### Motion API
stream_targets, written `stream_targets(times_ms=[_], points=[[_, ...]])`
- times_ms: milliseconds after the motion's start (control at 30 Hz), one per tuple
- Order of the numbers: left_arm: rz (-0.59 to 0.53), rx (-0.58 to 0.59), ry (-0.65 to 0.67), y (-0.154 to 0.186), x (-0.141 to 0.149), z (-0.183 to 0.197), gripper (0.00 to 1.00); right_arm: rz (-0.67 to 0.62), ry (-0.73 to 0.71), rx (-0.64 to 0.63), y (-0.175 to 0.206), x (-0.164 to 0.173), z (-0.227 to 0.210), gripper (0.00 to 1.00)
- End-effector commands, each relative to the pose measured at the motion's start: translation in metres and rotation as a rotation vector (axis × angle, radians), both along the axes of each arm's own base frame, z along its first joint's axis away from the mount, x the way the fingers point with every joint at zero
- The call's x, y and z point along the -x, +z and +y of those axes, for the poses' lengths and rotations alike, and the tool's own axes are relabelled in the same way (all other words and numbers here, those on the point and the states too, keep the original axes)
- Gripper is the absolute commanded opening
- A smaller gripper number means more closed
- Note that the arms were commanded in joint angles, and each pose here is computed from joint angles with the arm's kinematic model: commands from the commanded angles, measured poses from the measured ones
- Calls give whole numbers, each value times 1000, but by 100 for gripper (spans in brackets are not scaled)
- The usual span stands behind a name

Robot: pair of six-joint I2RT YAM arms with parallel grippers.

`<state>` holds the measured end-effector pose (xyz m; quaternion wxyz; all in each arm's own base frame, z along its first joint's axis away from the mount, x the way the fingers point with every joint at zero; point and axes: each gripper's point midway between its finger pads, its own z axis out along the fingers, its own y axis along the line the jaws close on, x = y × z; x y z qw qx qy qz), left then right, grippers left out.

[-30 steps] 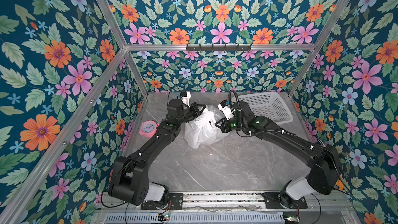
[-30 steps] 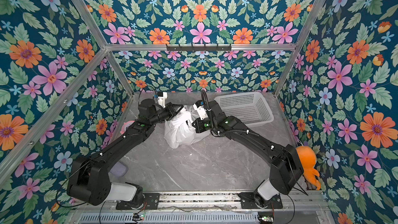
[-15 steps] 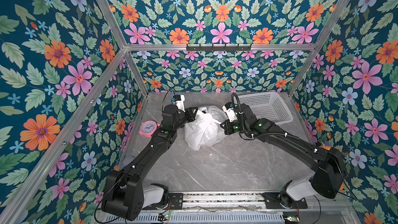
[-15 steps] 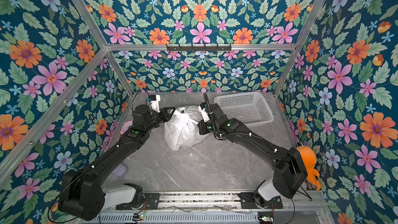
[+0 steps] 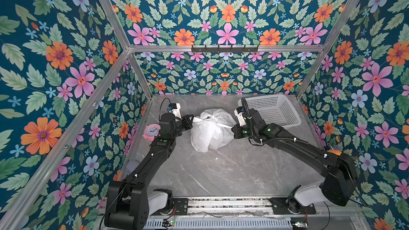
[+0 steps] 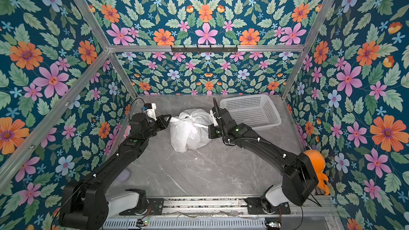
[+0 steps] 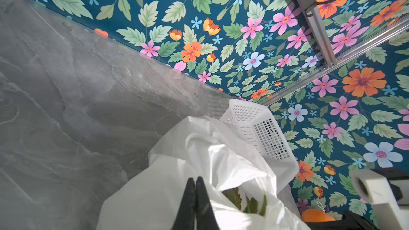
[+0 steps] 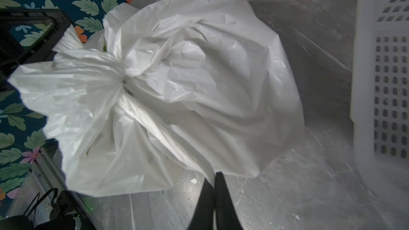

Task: Place the pineapple into a plastic bag & tie a knot
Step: Tie the plastic bag at the center of the board.

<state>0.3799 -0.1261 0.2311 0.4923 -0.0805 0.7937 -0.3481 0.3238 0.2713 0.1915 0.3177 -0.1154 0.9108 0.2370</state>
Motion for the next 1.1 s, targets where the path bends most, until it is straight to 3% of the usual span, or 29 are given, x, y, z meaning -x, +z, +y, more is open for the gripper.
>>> stream_targets(times_ms=[0,133,233,267,300,400,433,567,667,867,1067], points=[[-53,-50,242,4,-16,47,0,140,-161,201,-44,13,-54,0],[-43,-42,241,-1,-15,48,0,145,-149,178,-45,13,-50,0],[-79,-22,173,11,-16,36,2,62,-53,82,-22,9,-29,0],[-68,-23,169,15,-17,35,31,31,-14,35,-7,8,-20,12],[-52,-33,176,17,-19,36,54,-4,4,10,9,6,-16,41],[-49,-92,231,25,-20,48,92,-142,21,-60,64,2,-13,99],[-49,-121,280,28,-20,58,100,-200,7,-65,81,1,-18,99],[-63,-250,491,41,-13,102,100,-363,-87,-16,120,-6,-53,99],[-90,-326,665,50,-1,137,100,-424,-244,90,120,-17,-101,99],[-138,-489,930,23,35,189,100,-448,-552,226,71,-16,-205,99],[-90,-617,955,-46,59,202,100,-454,-694,290,17,9,-262,99]])
